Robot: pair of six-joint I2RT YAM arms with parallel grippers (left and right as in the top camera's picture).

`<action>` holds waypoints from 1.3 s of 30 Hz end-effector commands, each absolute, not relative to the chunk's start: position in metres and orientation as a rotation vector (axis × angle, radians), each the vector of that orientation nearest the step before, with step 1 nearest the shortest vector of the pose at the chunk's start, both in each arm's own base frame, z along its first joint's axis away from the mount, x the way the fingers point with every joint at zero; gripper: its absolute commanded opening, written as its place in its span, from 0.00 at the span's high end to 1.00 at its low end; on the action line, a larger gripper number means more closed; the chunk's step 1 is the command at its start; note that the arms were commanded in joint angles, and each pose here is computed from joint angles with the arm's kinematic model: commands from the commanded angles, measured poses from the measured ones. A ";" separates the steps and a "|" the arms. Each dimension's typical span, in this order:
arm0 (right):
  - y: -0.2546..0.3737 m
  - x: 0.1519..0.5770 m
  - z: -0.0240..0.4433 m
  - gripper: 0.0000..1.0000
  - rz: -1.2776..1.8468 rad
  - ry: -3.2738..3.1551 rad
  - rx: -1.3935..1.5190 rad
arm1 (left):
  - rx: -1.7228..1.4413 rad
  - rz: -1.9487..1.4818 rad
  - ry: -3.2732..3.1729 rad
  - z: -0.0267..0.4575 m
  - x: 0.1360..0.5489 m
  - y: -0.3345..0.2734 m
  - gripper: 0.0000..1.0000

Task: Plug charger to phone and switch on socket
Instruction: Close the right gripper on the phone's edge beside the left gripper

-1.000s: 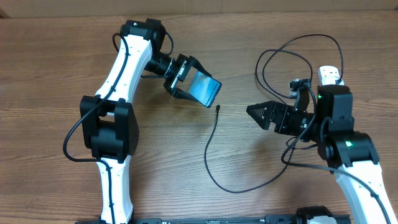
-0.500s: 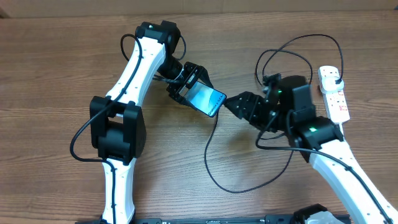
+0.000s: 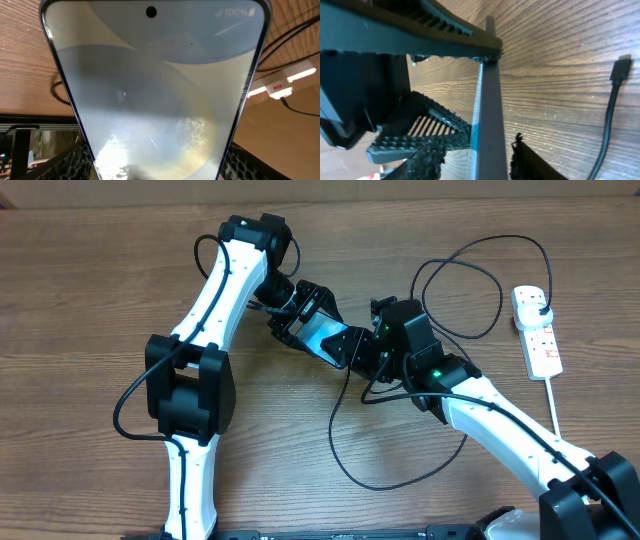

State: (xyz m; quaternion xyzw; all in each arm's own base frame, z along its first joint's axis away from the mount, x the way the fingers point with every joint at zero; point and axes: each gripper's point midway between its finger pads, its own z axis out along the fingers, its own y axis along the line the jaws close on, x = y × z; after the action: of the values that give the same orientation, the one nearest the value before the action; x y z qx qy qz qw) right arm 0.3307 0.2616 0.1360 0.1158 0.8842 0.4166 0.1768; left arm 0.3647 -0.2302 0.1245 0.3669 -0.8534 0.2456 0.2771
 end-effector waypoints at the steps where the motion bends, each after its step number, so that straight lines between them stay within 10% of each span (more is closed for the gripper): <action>1: 0.262 0.339 0.145 0.60 1.166 2.465 0.339 | 0.980 0.682 -2.309 0.134 0.367 -0.234 0.82; 15: 0.261 0.340 0.145 0.96 1.167 2.462 0.367 | 0.979 0.682 -2.309 0.134 0.367 -0.234 0.76; 26: 0.255 0.345 0.146 0.96 1.174 2.452 0.430 | 0.926 0.722 -2.352 0.133 0.372 -0.235 0.24; 39: 0.231 0.350 0.156 0.96 1.176 2.432 0.511 | 0.525 1.046 -2.553 0.142 0.401 -0.250 0.25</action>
State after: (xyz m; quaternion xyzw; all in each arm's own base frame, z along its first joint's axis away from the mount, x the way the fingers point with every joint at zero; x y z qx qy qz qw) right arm 0.3505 0.2334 0.1342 0.1833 0.8779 0.3980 0.1932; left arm 0.3881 -0.2464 0.1289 0.2653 -0.8828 0.3225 0.2152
